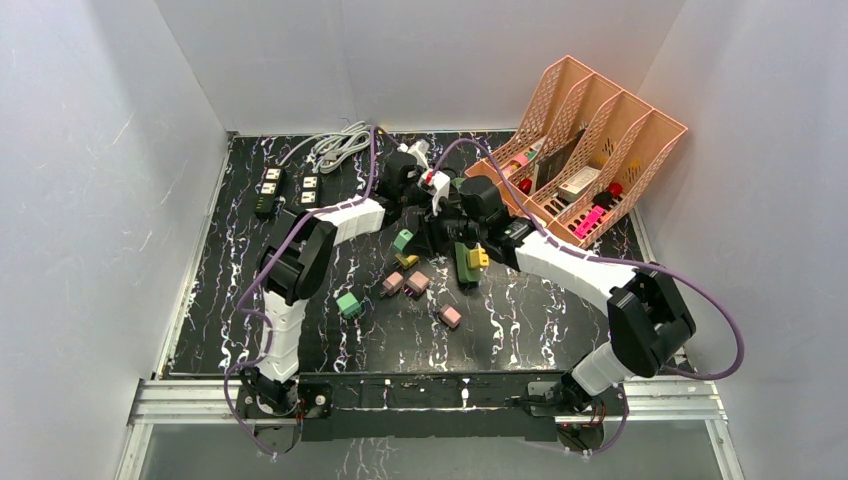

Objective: Pull the plug off the socket

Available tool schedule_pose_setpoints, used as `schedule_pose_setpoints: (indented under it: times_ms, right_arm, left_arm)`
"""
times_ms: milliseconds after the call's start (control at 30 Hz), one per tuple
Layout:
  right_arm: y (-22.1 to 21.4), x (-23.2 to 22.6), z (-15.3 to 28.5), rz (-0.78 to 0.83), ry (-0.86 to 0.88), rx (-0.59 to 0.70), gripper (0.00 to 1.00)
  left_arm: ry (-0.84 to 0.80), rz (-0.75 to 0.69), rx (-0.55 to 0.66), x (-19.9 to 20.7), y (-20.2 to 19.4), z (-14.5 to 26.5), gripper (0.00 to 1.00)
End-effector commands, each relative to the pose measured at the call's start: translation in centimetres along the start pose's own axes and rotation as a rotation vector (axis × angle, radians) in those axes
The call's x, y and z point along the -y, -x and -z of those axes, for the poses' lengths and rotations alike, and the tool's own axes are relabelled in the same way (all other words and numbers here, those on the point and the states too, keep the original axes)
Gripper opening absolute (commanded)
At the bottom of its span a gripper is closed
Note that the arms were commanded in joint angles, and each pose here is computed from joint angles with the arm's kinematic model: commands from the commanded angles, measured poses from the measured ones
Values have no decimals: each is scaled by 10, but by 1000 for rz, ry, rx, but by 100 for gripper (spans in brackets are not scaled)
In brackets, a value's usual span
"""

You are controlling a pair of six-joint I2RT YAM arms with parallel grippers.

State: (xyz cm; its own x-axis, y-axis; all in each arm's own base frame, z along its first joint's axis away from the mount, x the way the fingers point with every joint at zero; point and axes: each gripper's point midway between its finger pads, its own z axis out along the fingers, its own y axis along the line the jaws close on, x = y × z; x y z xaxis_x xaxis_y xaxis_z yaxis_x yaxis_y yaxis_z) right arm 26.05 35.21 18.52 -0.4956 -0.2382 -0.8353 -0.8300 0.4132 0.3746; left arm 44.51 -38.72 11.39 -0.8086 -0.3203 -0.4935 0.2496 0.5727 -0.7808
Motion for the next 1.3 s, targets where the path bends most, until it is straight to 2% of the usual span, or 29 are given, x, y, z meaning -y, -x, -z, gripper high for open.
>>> schedule_pose_setpoints:
  times_ms: [0, 267, 567, 633, 733, 933, 967, 1000, 1033, 1133, 1267]
  right_arm:
    - [25, -27, -6, 21, 168, 123, 0]
    - [7, -10, -40, -33, 191, 87, 0]
    - [-11, 19, -85, -93, 197, 36, 0]
    - [-12, 20, -92, -104, 212, 28, 10]
    - [-17, 22, -100, -118, 232, -9, 37]
    - [-19, 30, -102, -107, 190, -55, 60]
    - [-16, 32, -101, -99, 171, -51, 78]
    - [-12, 34, -99, -91, 152, -46, 88]
    - [-6, 35, -96, -79, 133, -35, 93]
    - [31, 34, -70, -41, 101, 50, 94]
    - [89, 49, -13, -10, -14, 235, 96]
  left_arm:
    - [-92, -96, -4, 22, 22, 25, 0]
    - [-137, -68, 0, 6, 50, 57, 0]
    - [-86, -53, 29, -23, 72, 84, 0]
    - [-74, -65, 25, -27, 72, 87, 0]
    - [-57, -67, 21, -34, 71, 90, 0]
    - [-76, -45, 20, -36, 69, 88, 0]
    - [-83, -37, 21, -36, 70, 87, 0]
    - [-89, -30, 21, -36, 70, 85, 0]
    - [-93, -25, 23, -35, 71, 84, 0]
    - [-109, -13, 37, -32, 76, 81, 0]
    - [-138, 6, 64, -27, 82, 79, 0]
